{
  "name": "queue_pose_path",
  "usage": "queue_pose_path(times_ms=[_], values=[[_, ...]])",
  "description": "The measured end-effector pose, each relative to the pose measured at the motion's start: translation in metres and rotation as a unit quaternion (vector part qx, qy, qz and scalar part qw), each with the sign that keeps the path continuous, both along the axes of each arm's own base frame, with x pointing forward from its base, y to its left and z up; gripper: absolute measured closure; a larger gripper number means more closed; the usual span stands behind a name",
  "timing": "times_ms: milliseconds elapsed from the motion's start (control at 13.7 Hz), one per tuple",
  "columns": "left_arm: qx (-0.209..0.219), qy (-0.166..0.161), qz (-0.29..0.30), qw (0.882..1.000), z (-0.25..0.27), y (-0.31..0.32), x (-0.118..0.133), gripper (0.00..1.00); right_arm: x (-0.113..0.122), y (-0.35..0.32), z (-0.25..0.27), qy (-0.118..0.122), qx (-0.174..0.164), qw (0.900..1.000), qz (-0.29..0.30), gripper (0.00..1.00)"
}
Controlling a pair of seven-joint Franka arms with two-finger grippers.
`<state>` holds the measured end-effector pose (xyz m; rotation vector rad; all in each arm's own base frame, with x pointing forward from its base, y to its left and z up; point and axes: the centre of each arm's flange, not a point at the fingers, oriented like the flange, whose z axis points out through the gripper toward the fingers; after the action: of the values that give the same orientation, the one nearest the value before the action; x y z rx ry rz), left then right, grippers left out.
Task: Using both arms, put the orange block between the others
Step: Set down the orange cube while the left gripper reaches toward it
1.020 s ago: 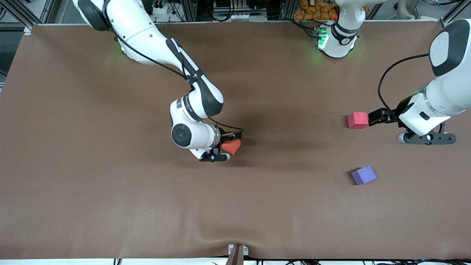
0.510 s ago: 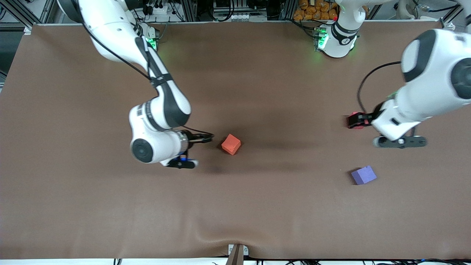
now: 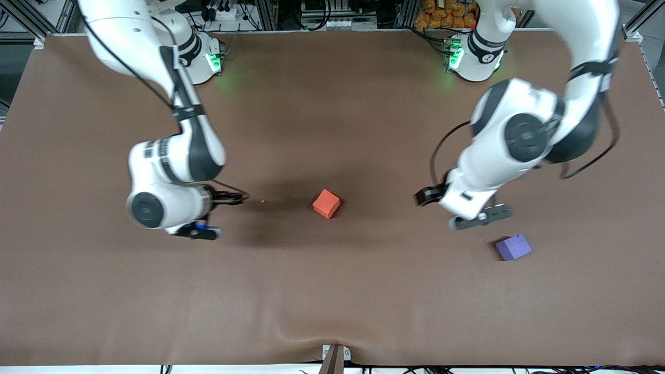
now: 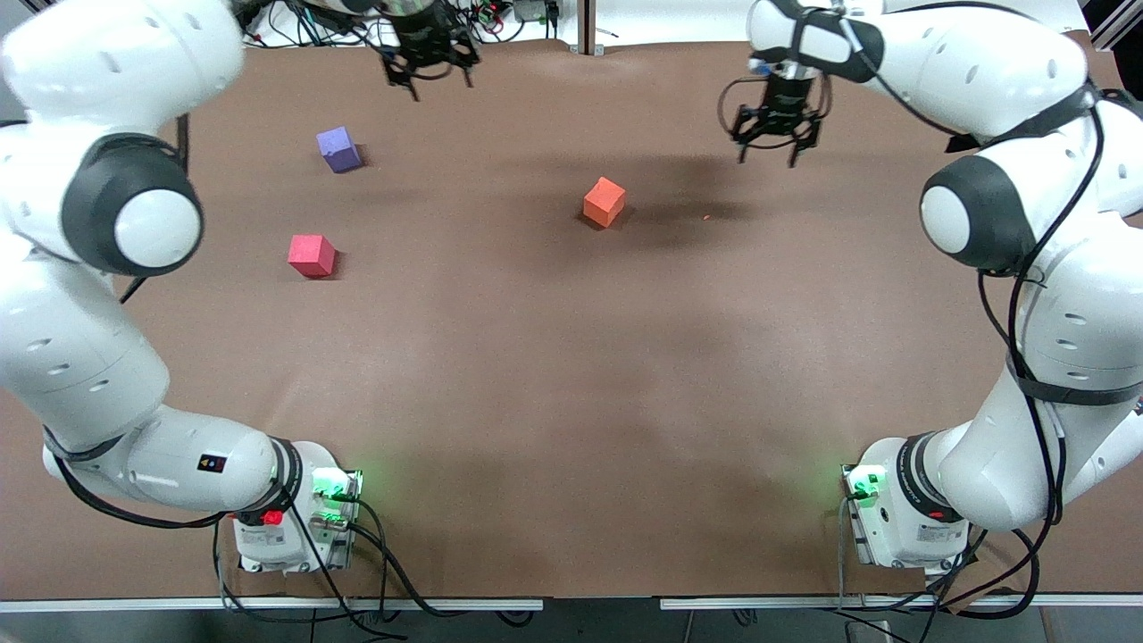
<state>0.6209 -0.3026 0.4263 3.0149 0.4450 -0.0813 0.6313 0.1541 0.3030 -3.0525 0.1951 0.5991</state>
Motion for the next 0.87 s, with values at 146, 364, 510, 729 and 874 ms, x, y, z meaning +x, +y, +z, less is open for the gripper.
queue_pose_path(times_ms=[146,364,510,729,874], values=[[-0.011,0.003,0.031,0.999,-0.020,-0.047,0.001,0.00,0.014,-0.060,0.007,-0.020,0.005,1.000,0.008,0.00],[-0.038,-0.008,0.070,0.997,-0.053,-0.109,-0.005,0.00,0.029,-0.135,0.011,-0.058,0.012,0.998,0.024,0.00],[-0.047,-0.008,0.079,0.996,-0.081,-0.137,-0.014,0.00,0.030,-0.159,0.010,-0.063,0.020,0.997,0.038,0.00],[-0.033,-0.008,0.126,0.991,-0.123,-0.172,-0.032,0.00,0.025,-0.146,0.003,-0.053,0.027,0.997,0.051,0.00],[-0.013,-0.011,0.148,0.989,-0.144,-0.196,-0.051,0.00,0.021,-0.125,0.000,-0.038,0.032,0.997,0.066,0.00]])
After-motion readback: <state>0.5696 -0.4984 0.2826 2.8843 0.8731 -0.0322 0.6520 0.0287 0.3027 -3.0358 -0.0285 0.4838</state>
